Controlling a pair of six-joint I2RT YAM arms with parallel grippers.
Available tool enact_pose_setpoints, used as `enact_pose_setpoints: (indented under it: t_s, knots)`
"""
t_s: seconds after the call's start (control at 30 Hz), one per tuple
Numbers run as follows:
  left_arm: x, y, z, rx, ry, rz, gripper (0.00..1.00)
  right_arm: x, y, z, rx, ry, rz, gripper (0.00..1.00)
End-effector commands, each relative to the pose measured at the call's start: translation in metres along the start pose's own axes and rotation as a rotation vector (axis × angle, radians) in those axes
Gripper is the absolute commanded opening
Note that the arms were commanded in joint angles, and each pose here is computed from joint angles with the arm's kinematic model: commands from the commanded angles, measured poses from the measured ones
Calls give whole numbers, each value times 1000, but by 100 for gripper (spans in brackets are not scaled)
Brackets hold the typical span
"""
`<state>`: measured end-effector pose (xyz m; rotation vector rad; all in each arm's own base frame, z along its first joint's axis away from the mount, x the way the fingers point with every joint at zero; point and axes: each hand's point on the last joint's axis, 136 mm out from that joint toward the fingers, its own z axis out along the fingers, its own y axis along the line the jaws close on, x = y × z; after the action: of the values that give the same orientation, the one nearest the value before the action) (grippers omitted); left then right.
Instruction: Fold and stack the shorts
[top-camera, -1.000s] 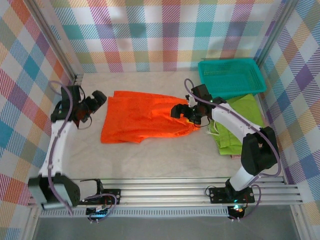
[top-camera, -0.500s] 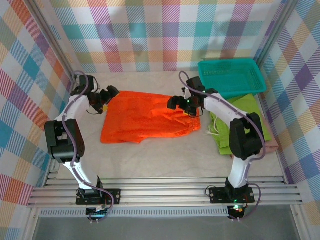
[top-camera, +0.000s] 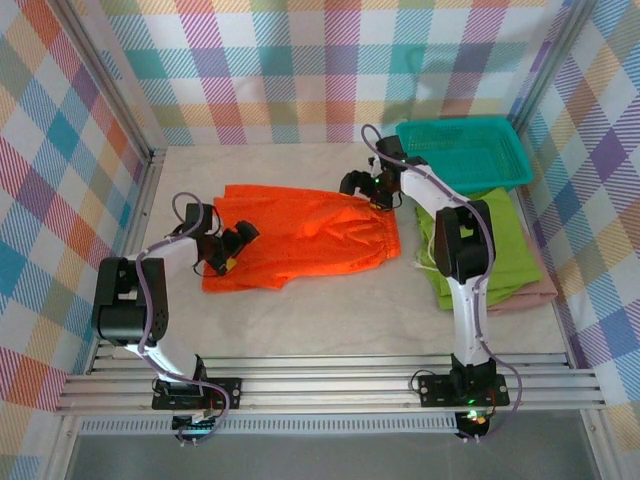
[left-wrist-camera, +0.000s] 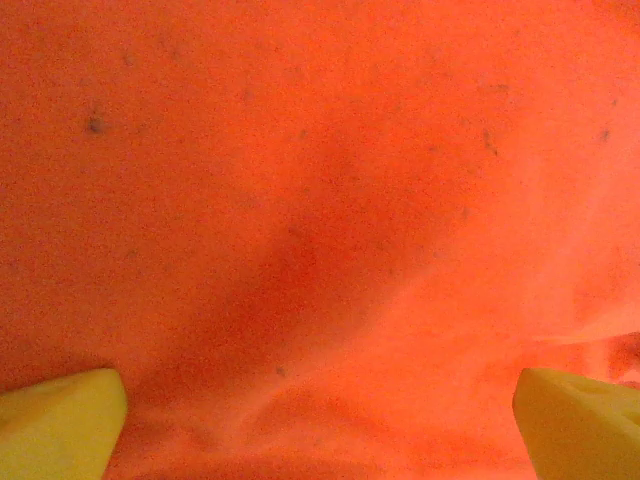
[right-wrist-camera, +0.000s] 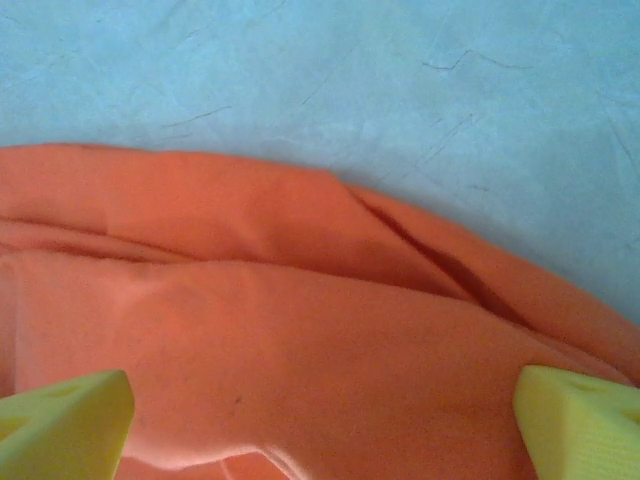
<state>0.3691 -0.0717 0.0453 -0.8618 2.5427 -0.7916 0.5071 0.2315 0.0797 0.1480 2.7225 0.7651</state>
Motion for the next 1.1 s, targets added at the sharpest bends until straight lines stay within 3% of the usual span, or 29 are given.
enact_pose_setpoints:
  t_s: [0.0, 0.2, 0.4, 0.6, 0.73, 0.87, 1.07]
  knots:
    - [17, 47, 3, -168, -7, -31, 100, 4, -9, 8, 38, 31, 7, 97]
    - [42, 94, -23, -331, -36, -62, 100, 32, -21, 18, 73, 79, 53, 97]
    - [62, 101, -51, -318, -71, -78, 100, 74, 19, 2, 12, 67, -63, 97]
    - [17, 6, -119, -90, -238, 43, 100, 65, 57, -58, -72, -53, -116, 98]
    - [-10, -51, -141, 24, -260, 101, 100, 70, 73, -92, -139, -103, -122, 98]
    - [-38, -79, -124, 74, -251, 128, 100, 89, 67, -98, -154, -77, -82, 98]
    - [-73, -83, -70, 58, -212, 129, 100, 124, 46, -85, -163, -3, 3, 98]
